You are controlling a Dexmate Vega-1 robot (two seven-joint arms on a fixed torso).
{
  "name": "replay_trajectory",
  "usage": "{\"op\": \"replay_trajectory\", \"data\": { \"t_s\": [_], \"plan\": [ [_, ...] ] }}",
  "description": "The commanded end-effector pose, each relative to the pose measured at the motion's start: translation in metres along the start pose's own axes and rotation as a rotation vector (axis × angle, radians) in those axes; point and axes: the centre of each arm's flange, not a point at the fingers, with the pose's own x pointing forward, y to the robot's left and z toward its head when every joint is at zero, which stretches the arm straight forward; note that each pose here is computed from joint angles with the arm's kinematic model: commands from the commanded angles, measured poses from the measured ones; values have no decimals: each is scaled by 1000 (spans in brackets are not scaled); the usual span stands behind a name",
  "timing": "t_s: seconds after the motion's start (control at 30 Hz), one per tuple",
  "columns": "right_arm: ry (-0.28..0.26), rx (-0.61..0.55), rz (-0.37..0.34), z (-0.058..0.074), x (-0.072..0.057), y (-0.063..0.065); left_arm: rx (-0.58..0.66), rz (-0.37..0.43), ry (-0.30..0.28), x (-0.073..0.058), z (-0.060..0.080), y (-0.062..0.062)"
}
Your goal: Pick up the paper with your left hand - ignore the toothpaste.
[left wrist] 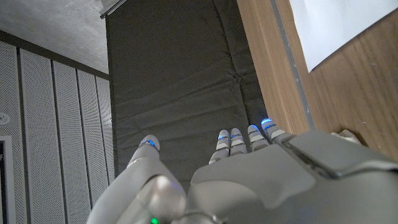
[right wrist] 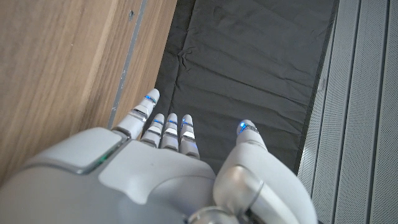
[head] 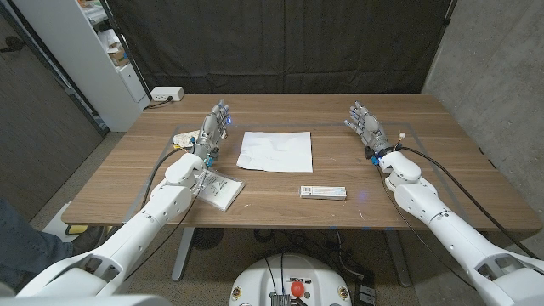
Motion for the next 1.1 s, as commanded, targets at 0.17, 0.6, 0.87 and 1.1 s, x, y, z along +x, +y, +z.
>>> {"op": "replay_trajectory", "data": {
  "t_s": [0.17, 0.6, 0.87, 1.1],
  "plan": [
    [1, 25, -21, -1, -1, -2, 17, -13, 23, 2, -3, -1],
    [-4, 30, -28, -2, -3, -7, 44, 2, 14, 4, 8, 0],
    [2, 31, -36, -3, -5, -10, 48, 12, -4, 5, 16, 2],
    [-20, 41, -51, -5, -5, -9, 58, 4, -5, 9, 17, 4]
  ]
}}
